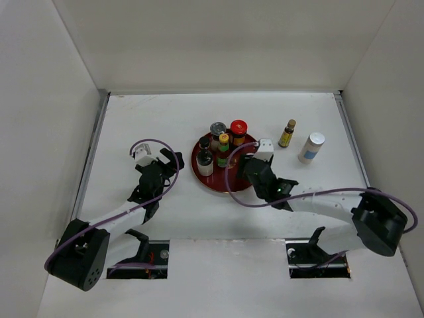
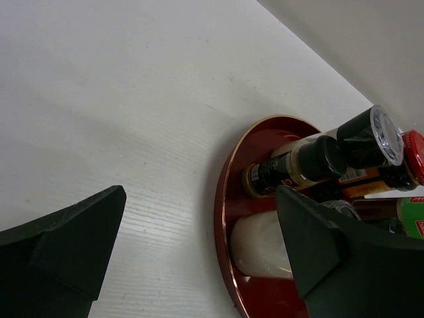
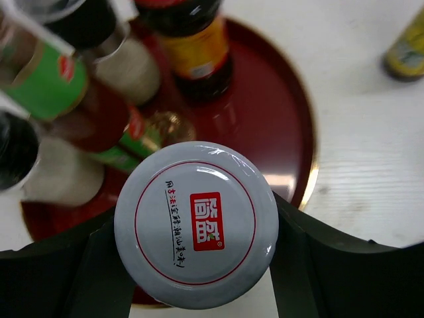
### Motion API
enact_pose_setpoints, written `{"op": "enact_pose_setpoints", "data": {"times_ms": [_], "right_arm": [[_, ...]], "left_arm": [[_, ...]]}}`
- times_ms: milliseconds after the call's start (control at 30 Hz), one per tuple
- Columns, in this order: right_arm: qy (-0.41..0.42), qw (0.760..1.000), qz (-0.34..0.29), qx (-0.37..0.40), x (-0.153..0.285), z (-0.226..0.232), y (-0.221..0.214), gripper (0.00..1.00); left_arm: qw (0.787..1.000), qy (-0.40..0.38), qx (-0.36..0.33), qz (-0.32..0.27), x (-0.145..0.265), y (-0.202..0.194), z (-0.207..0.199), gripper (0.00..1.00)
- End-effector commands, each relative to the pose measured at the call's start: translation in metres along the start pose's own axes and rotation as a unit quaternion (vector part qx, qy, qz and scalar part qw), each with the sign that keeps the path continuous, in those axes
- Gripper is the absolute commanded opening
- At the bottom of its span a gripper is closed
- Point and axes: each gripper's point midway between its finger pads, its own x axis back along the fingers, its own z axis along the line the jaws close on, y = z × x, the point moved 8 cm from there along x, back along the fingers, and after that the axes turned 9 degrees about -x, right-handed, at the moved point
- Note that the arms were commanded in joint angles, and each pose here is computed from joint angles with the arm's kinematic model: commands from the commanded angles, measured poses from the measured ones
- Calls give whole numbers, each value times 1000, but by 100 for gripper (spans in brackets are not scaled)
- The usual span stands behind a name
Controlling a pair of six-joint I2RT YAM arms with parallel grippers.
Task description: Organize the condiment bottles
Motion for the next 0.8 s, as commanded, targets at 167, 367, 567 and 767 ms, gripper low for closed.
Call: {"op": "enact_pose_setpoints", "data": {"times_ms": [167, 367, 567, 767], "right_arm": [[101, 993, -21, -59, -6, 75, -7, 53], [86, 996, -2, -30, -19, 76, -35, 65], [97, 995, -14, -29, -6, 73, -17, 85], [83, 992, -77, -51, 17, 39, 49, 98]], "left_arm": [[999, -19, 17, -30, 2, 11, -6, 99], [999, -19, 16, -27, 1, 10, -7, 99], [999, -19, 15, -25, 0, 10, -7, 99], [999, -18, 17, -26, 0, 11, -6, 99]]}}
